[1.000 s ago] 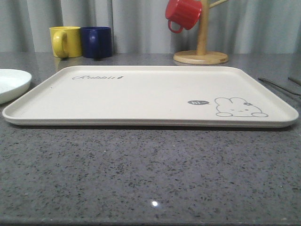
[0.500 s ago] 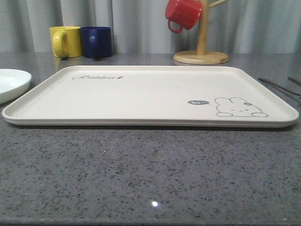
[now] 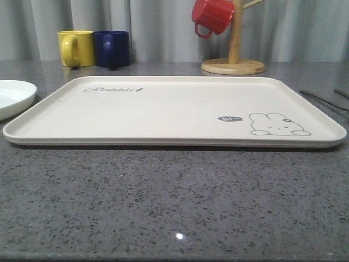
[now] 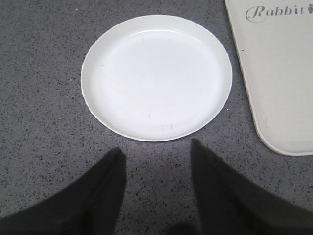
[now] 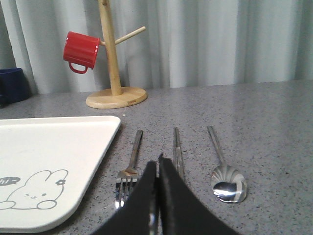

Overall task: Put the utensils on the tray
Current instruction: 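Lower the left gripper to the rim of the white plate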

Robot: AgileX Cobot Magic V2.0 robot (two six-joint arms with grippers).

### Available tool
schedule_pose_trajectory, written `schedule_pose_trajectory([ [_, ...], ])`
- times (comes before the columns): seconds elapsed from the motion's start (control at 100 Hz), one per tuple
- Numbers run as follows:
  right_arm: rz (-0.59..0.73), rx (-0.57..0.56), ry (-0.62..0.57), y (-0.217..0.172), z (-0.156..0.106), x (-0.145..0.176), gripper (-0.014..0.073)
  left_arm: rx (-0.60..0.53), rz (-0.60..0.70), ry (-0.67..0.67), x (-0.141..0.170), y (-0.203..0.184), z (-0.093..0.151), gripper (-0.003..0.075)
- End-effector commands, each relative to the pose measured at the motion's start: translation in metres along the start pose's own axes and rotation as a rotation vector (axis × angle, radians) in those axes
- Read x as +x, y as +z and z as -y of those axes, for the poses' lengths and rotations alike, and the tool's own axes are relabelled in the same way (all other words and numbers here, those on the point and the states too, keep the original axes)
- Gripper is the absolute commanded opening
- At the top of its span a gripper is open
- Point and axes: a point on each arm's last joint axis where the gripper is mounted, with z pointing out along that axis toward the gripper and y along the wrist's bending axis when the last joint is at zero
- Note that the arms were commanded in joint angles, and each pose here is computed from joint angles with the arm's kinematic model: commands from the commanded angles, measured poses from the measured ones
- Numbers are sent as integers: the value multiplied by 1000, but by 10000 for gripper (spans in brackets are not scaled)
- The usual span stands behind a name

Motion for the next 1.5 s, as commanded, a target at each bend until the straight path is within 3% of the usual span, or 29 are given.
schedule_pose_trajectory([
  [0.0, 114, -4, -12, -3, -1, -14, -69, -3, 85, -9, -13, -7, -1, 459],
  [0.27, 114, -4, -12, -3, -1, -14, -69, -13, 136, -49, -25, 1, -2, 459],
  [0.65, 114, -4, -12, -3, -1, -14, -69, -45, -67, -30, -73, 83, -9, 459],
  [0.9, 114, -4, -12, -3, -1, -14, -69, -114, -132, -96, -96, 126, -41, 459],
  [1.18, 114, -4, -12, -3, -1, -14, -69, -153, -238, -151, -86, 162, -65, 459],
  [1.49, 113, -4, -12, -3, -1, -14, -69, -151, -299, -162, -76, 189, -70, 459],
])
